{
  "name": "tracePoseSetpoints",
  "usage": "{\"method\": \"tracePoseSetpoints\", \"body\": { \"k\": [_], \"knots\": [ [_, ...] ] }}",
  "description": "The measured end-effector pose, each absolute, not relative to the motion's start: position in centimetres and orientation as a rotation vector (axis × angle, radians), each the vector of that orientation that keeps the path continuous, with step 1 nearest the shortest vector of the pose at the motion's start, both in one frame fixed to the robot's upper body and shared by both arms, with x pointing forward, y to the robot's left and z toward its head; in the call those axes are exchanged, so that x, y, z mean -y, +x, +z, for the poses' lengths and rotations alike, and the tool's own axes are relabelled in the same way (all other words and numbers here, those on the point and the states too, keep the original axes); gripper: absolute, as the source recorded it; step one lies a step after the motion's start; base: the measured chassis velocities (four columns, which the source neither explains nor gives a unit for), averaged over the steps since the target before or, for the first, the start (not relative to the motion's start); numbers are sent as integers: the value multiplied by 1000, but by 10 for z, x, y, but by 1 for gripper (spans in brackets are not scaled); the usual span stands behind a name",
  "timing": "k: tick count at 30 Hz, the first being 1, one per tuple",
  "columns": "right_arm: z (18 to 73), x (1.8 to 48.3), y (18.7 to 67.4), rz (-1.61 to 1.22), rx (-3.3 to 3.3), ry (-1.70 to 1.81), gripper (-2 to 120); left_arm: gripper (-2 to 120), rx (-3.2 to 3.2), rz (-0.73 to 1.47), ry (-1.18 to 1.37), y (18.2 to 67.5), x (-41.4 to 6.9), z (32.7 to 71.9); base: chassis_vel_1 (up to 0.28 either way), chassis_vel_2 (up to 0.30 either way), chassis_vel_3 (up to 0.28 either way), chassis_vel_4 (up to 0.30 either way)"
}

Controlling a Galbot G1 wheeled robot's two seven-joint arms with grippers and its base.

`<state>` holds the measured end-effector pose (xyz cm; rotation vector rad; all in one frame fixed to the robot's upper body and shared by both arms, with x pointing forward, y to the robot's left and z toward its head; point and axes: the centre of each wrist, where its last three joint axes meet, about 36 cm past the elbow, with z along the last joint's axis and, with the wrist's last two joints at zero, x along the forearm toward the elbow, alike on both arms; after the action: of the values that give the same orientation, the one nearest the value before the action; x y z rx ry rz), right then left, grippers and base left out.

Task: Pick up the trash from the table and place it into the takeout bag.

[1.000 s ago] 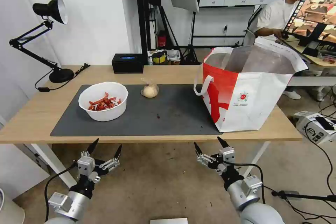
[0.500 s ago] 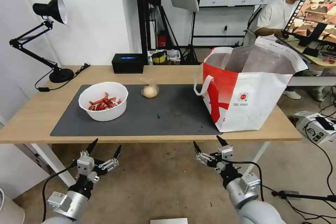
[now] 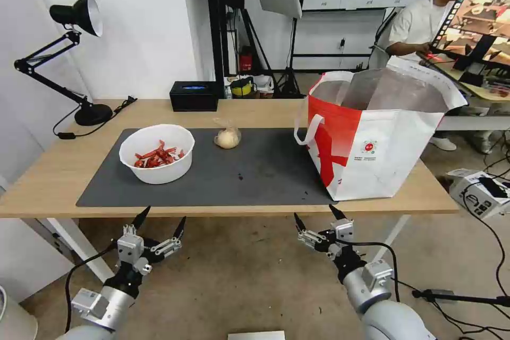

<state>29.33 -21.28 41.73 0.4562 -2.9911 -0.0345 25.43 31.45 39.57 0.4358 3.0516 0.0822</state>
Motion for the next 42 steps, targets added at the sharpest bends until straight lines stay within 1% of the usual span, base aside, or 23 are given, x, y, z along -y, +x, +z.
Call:
{"method": "tracePoseSetpoints", "body": {
  "k": [6, 9, 12, 13, 14, 16, 17, 18, 19, 20, 21, 22, 25, 26, 28, 29, 30, 37, 42],
  "knots": [
    [426, 207, 319, -69, 3023, 534, 100, 100, -3045, 94, 429, 255, -317, 398, 0, 0, 0, 0],
    [430, 199, 346, -69, 3024, 639, 100, 100, -3039, 98, 417, 255, -318, 401, 0, 0, 0, 0],
    [431, 192, 359, -69, 3025, 682, 100, 100, -3037, 99, 408, 255, -318, 402, 0, 0, 0, 0],
    [434, 181, 381, -64, 3037, 731, 100, 100, -3038, 102, 389, 255, -318, 403, 0, 0, 0, 0],
    [434, 181, 381, -64, 3037, 731, 100, 100, -3038, 102, 389, 255, -318, 403, 0, 0, 0, 0],
    [436, 168, 400, -66, 3044, 760, 100, 100, -3040, 107, 378, 254, -319, 403, 0, 0, 0, 0],
    [437, 153, 421, -66, 3049, 770, 100, 100, -3042, 111, 371, 253, -321, 404, 0, 0, 0, 0],
    [437, 153, 421, -66, 3049, 770, 100, 100, -3042, 111, 371, 253, -321, 404, 0, 0, 0, 0],
    [443, 142, 441, -62, 3065, 763, 100, 100, -3044, 114, 366, 252, -321, 404, 0, 0, 0, 0],
    [447, 138, 449, -60, 3071, 760, 100, 100, -3045, 116, 364, 251, -322, 404, 0, 0, 0, 0],
    [455, 121, 475, -49, 3083, 753, 100, 100, -3048, 122, 356, 250, -324, 405, 0, 0, 0, 0],
    [455, 121, 475, -49, 3083, 753, 100, 100, -3048, 122, 356, 250, -324, 405, 0, 0, 0, 0],
    [468, 95, 523, -13, 3073, 710, 100, 100, -3051, 126, 345, 249, -326, 405, 0, 0, 0, 0],
    [468, 95, 523, -13, 3073, 710, 100, 100, -3051, 126, 345, 249, -326, 405, 0, 0, 0, 0],
    [471, 81, 541, -12, 3040, 692, 100, 100, -3055, 125, 341, 248, -326, 403, 0, 0, 0, 0],
    [473, 68, 558, 0, 3014, 658, 100, 100, -3060, 124, 338, 248, -327, 401, 0, 0, 0, 0],
    [473, 68, 558, 0, 3014, 658, 100, 100, -3060, 124, 338, 248, -327, 401, 0, 0, 0, 0],
    [478, 11, 614, 59, 2911, 553, 100, 100, -3067, 124, 343, 249, -328, 397, 0, 0, 0, 0],
    [477, -11, 634, 68, 2885, 527, 100, 100, -3068, 127, 344, 250, -329, 397, 0, 0, 0, 0]
  ]
}}
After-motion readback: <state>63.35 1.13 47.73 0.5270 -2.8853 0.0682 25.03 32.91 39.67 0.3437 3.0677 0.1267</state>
